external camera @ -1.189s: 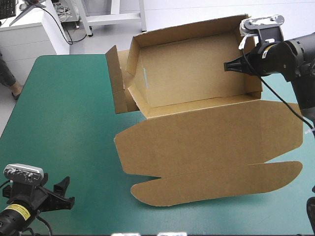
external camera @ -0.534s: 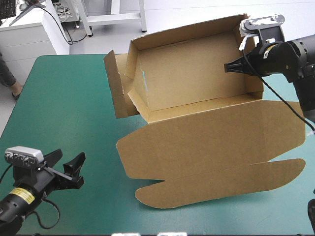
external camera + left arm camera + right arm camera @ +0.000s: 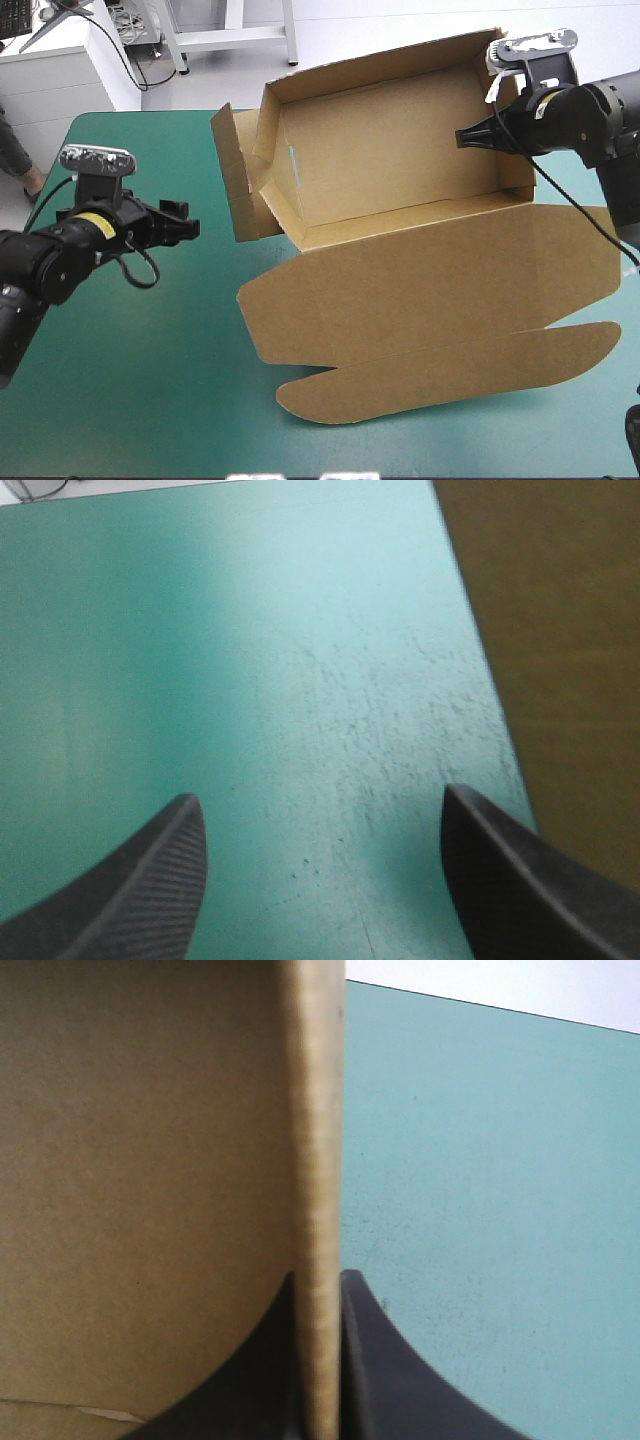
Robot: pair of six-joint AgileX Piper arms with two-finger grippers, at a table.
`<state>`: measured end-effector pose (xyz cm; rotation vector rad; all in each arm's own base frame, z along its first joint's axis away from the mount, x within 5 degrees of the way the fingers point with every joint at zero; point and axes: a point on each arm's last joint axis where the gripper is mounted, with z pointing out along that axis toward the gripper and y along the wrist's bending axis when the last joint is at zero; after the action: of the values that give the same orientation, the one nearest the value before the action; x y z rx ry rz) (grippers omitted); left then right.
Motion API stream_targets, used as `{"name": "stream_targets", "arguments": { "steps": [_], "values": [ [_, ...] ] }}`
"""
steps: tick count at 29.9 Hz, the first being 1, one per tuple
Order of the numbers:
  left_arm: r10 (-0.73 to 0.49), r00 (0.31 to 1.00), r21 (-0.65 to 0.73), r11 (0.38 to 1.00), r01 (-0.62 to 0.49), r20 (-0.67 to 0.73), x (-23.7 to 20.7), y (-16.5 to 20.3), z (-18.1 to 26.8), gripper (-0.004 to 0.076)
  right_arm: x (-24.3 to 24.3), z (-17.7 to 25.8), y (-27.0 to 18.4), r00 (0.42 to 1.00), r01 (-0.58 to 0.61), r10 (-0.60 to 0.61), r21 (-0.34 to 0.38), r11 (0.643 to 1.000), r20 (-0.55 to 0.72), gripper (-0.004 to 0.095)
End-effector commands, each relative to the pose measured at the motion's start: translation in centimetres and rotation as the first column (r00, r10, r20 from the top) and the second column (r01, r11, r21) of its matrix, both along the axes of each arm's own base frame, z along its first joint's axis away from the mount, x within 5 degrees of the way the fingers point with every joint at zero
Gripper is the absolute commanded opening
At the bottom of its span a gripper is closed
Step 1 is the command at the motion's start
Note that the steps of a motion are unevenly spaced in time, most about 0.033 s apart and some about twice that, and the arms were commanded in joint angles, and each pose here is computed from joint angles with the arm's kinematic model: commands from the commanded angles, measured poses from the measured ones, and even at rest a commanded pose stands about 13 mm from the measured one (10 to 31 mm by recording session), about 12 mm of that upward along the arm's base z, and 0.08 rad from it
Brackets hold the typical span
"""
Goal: Fold the box
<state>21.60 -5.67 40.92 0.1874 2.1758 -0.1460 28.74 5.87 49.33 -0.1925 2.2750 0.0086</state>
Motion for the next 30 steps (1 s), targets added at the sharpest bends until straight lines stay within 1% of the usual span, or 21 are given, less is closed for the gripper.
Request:
{"name": "stream_targets", "arguments": {
  "steps": [1,3,6,11,14,16,19,21,24,28,30],
  "values": [
    [0.072,0.997,-0.052,0.996,-0.071,0.034,2.5,1.3,1.5,0.0473,-1.9,1.9,-0.5,0.998,-0.001,0.0,0.019,1.0,0.065,-0.0019],
    [0.102,0.995,-0.097,0.99,-0.101,0.0,3.9,2.5,1.0,0.0473,-1.9,1.9,-0.5,0.998,-0.001,0.0,0.019,1.0,0.065,-0.0019],
    [0.092,0.995,-0.198,0.975,-0.099,-0.041,6.0,4.3,-0.3,0.0473,-1.9,1.9,-0.5,0.998,-0.001,0.0,0.019,1.0,0.065,-0.0019],
    [0.014,0.998,-0.352,0.935,-0.037,-0.067,9.3,6.4,-2.7,0.0473,-1.9,1.9,-0.5,0.998,-0.001,0.0,0.019,1.0,0.065,-0.0019],
    [-0.039,0.996,-0.432,0.902,0.002,-0.076,11.0,6.8,-4.2,0.0473,-1.9,1.9,-0.5,0.998,-0.001,0.0,0.019,1.0,0.065,-0.0019],
    [-0.072,0.994,-0.464,0.886,0.023,-0.088,12.1,6.7,-5.4,0.0473,-1.9,1.9,-0.5,0.998,-0.001,0.0,0.019,1.0,0.065,-0.0019],
    [-0.124,0.988,-0.547,0.836,0.051,-0.097,13.6,6.1,-6.9,0.0473,-1.9,1.9,-0.5,0.998,-0.001,0.0,0.019,1.0,0.065,-0.0019],
    [-0.165,0.982,-0.607,0.791,0.077,-0.092,14.5,5.5,-7.8,0.0473,-1.8,1.9,-0.5,0.998,0.0,-0.001,0.017,1.0,0.066,-0.0019],
    [-0.221,0.973,-0.657,0.744,0.124,-0.067,15.5,4.2,-8.9,0.0473,-1.6,1.8,-0.5,0.998,0.003,-0.004,0.012,1.0,0.06,-0.0019],
    [-0.263,0.963,-0.69,0.708,0.152,-0.058,16.2,2.4,-9.7,0.0473,-1.0,1.3,-0.3,0.999,0.004,-0.004,0.006,1.0,0.044,-0.0019],
    [-0.297,0.954,-0.694,0.694,0.188,-0.038,16.2,1.2,-9.6,0.0473,-0.5,0.9,-0.2,0.999,0.004,-0.004,0.003,1.0,0.032,-0.0019]
  ]
}}
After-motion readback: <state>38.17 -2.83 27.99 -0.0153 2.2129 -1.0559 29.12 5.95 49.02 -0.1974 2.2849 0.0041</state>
